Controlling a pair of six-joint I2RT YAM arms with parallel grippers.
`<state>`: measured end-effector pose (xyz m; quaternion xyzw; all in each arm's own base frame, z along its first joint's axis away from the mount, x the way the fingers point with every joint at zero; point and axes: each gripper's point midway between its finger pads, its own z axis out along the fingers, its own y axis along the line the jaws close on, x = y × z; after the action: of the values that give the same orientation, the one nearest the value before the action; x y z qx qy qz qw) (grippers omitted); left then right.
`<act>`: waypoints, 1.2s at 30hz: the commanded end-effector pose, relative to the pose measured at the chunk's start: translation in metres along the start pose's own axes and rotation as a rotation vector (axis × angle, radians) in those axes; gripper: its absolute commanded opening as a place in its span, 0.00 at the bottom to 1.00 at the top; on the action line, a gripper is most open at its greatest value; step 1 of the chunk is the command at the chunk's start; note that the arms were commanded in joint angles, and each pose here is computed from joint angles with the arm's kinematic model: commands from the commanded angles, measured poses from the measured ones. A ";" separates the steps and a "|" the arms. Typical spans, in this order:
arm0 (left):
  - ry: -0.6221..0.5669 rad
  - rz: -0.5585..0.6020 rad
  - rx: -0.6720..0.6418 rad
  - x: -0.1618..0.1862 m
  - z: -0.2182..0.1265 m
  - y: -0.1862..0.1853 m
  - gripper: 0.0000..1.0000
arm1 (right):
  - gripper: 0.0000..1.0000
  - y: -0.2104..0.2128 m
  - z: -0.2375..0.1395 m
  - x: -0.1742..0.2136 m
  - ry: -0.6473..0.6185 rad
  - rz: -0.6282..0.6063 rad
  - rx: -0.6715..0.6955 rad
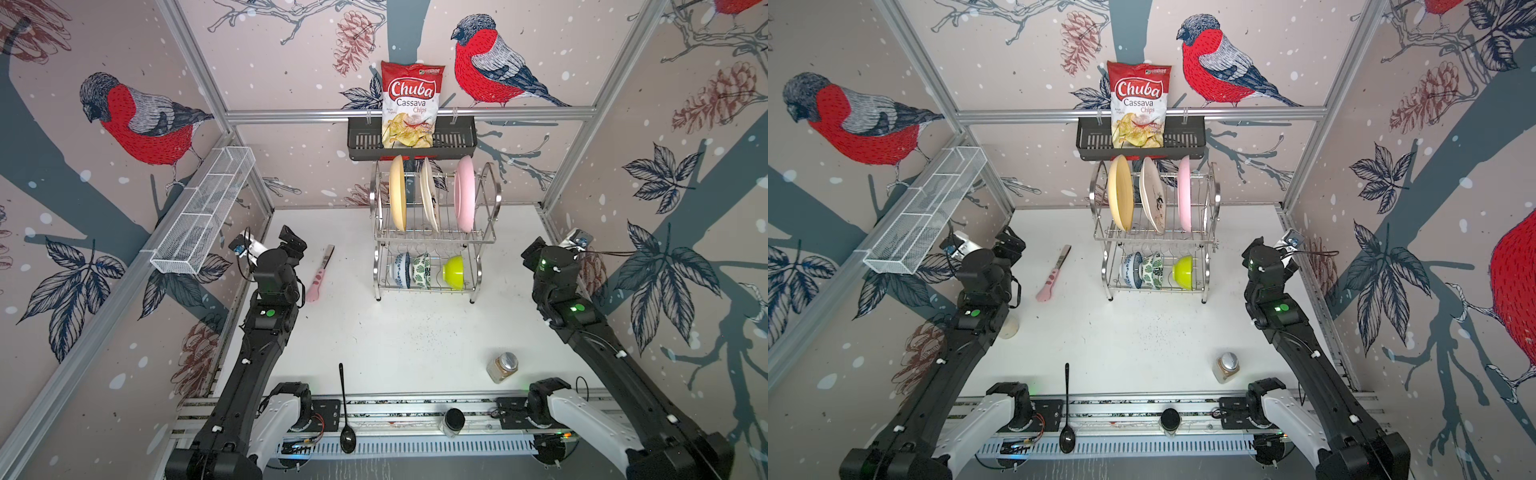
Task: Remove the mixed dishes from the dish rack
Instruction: 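Raise both arms and reach the grippers toward the plates in the rack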
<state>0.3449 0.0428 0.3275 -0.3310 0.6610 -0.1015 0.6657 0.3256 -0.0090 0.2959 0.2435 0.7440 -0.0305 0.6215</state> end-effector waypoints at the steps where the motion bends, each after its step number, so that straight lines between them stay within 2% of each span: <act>1: 0.145 0.081 0.201 0.010 -0.007 -0.044 0.85 | 0.70 0.021 -0.013 -0.001 0.062 -0.054 -0.126; 5: 0.236 0.121 0.377 0.006 -0.019 -0.087 0.84 | 0.64 0.041 -0.022 -0.017 0.077 -0.046 -0.221; 7: 0.282 0.129 0.425 0.005 -0.022 -0.102 0.96 | 0.63 0.051 -0.026 -0.025 0.091 -0.055 -0.256; 9: 0.342 0.145 0.480 0.007 -0.024 -0.119 0.97 | 0.63 0.064 -0.032 -0.036 0.099 -0.068 -0.307; 12: 0.407 0.160 0.596 0.011 -0.029 -0.152 0.94 | 0.61 0.083 -0.041 -0.054 0.102 -0.086 -0.382; 17: 0.491 0.196 0.697 0.023 -0.030 -0.199 0.83 | 0.60 0.118 -0.049 -0.080 0.129 -0.107 -0.502; 20: 0.532 0.181 0.714 0.029 -0.024 -0.209 0.77 | 0.60 0.139 -0.047 -0.088 0.148 -0.113 -0.562; 24: 0.588 0.190 0.745 0.042 -0.023 -0.222 0.75 | 0.59 0.161 -0.042 -0.093 0.187 -0.133 -0.613; 31: 0.657 0.279 0.693 0.074 -0.013 -0.230 0.69 | 0.58 0.175 -0.023 -0.089 0.218 -0.168 -0.595; 36: 0.694 0.296 0.658 0.090 -0.002 -0.232 0.65 | 0.55 0.181 -0.008 -0.081 0.239 -0.190 -0.570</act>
<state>0.4189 -0.1883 0.3922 0.0485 0.8085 -0.3289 0.4856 0.3947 0.1248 0.4221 -0.0026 0.8068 0.1585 0.5692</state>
